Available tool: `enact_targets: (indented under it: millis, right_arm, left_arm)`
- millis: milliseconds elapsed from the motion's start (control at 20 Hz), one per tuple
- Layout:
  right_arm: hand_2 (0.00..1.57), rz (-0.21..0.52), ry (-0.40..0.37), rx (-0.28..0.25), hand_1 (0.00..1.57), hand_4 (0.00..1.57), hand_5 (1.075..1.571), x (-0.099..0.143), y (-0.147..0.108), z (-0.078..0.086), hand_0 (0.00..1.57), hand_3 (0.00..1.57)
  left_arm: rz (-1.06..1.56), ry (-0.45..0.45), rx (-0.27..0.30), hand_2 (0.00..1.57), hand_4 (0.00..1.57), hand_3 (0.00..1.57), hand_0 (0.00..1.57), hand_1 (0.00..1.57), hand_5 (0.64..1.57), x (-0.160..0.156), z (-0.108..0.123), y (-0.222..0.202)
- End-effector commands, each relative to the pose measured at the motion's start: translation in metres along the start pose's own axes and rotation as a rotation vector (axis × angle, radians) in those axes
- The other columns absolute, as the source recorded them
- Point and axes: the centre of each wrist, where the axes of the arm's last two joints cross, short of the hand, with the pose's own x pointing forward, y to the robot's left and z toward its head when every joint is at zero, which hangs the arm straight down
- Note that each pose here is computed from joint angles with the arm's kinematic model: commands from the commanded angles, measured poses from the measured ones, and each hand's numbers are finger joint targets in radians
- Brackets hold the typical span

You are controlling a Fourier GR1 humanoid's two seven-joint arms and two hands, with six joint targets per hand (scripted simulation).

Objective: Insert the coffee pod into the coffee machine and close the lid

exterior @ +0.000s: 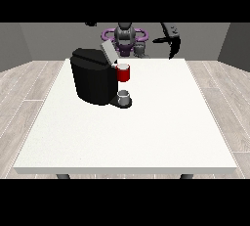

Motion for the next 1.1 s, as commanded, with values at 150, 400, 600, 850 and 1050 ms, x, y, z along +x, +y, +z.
enact_targets:
  millis: [150,400,600,850,1050]
  right_arm:
    - [0.0,0.098,-0.105,-0.077,0.0,0.44,1.571,0.018,0.011,-0.006,0.0,0.0]
    - [0.0,0.125,-0.175,-0.094,0.0,0.29,1.571,0.053,0.03,-0.039,0.0,0.0]
    - [0.0,0.178,-0.194,-0.141,0.0,0.21,1.571,0.063,0.017,-0.064,0.0,0.0]
    - [0.0,0.215,-0.179,-0.208,0.0,0.34,1.571,0.059,-0.012,-0.09,0.0,0.0]
    - [0.0,0.199,-0.16,-0.182,0.0,0.35,1.571,0.065,-0.015,-0.095,0.0,0.0]
  left_arm:
    - [0.005,-0.18,-0.082,0.0,0.22,0.0,0.0,0.0,1.571,0.032,-0.007,0.001]
    - [0.018,-0.239,-0.085,0.0,0.18,0.0,0.0,0.0,1.571,0.043,-0.014,-0.011]
    - [0.003,-0.291,-0.101,0.0,0.18,0.0,0.0,0.0,1.571,0.032,0.001,-0.021]
    - [-0.046,-0.354,-0.154,0.0,0.19,0.0,0.0,0.0,1.571,0.073,-0.012,-0.02]
    - [-0.03,-0.363,-0.115,0.0,0.36,0.0,0.0,0.0,1.571,0.058,0.009,-0.002]
